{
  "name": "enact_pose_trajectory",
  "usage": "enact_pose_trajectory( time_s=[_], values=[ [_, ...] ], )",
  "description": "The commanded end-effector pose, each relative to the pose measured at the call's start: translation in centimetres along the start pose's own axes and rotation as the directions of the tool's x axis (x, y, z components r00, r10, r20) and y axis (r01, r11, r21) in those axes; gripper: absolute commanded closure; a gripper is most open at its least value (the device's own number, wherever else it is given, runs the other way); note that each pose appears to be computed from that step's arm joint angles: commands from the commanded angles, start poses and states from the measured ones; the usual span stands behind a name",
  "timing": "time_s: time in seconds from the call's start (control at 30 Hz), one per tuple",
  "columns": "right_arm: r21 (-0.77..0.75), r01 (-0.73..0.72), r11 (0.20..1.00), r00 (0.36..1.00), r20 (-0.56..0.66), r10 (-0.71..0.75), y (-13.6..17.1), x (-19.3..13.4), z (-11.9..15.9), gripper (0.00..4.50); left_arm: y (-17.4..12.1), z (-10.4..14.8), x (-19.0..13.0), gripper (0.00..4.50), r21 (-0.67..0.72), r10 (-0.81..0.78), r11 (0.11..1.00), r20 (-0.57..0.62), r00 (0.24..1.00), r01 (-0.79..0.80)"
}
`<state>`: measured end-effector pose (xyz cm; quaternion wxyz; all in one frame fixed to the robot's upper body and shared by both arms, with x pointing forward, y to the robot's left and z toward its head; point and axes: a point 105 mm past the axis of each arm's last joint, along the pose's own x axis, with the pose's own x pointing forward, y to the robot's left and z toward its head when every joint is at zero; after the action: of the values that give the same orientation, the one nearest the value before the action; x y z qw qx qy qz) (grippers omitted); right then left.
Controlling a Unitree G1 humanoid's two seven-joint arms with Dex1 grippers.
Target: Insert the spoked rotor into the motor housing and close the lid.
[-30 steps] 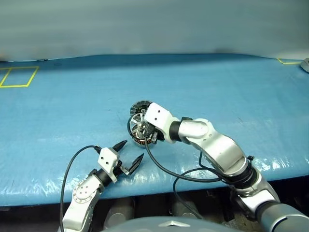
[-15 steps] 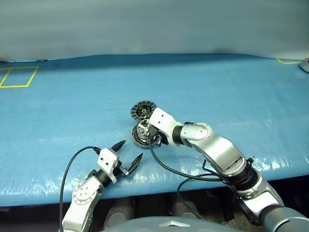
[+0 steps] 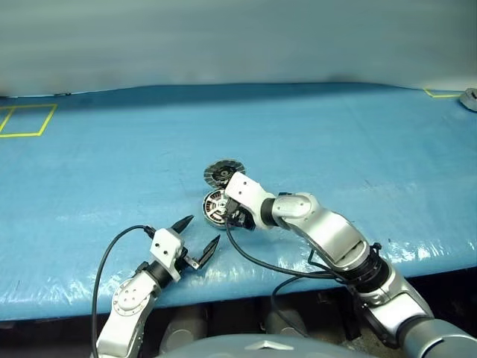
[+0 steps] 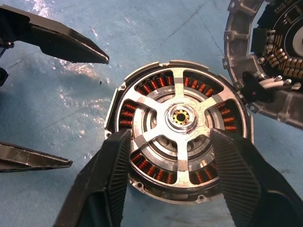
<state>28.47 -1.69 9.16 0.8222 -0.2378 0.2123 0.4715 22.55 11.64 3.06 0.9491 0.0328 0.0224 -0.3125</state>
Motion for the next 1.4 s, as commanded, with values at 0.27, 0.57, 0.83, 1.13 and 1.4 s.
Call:
enact_pose_trajectory(
  time_s=[0.27,0.57,0.83,1.13,1.4],
  values=[
    [0.042,0.119,0.992,0.986,0.113,-0.123,-3.1,-4.2,2.7,1.31,-0.2,1.2,0.1,0.00,0.015,0.003,1.000,0.048,0.999,-0.004],
    [0.158,0.043,0.986,0.972,0.223,-0.078,-1.3,-3.1,3.5,4.15,-0.1,1.1,0.1,0.00,0.011,0.002,1.000,0.048,0.999,-0.003],
    [0.250,0.076,0.965,0.938,0.311,-0.154,-1.0,-0.5,2.3,4.48,-0.1,0.9,-0.1,0.00,0.013,0.005,1.000,0.042,0.999,-0.005],
    [0.273,0.046,0.961,0.946,0.296,-0.129,-0.6,1.5,0.9,4.48,0.1,0.9,0.0,0.00,0.017,-0.003,1.000,0.039,0.999,0.002],
    [0.288,0.036,0.957,0.965,0.238,-0.108,-0.4,3.2,-0.7,4.48,0.0,0.8,0.0,0.00,0.014,-0.005,1.000,0.039,0.999,0.004]
  ],
)
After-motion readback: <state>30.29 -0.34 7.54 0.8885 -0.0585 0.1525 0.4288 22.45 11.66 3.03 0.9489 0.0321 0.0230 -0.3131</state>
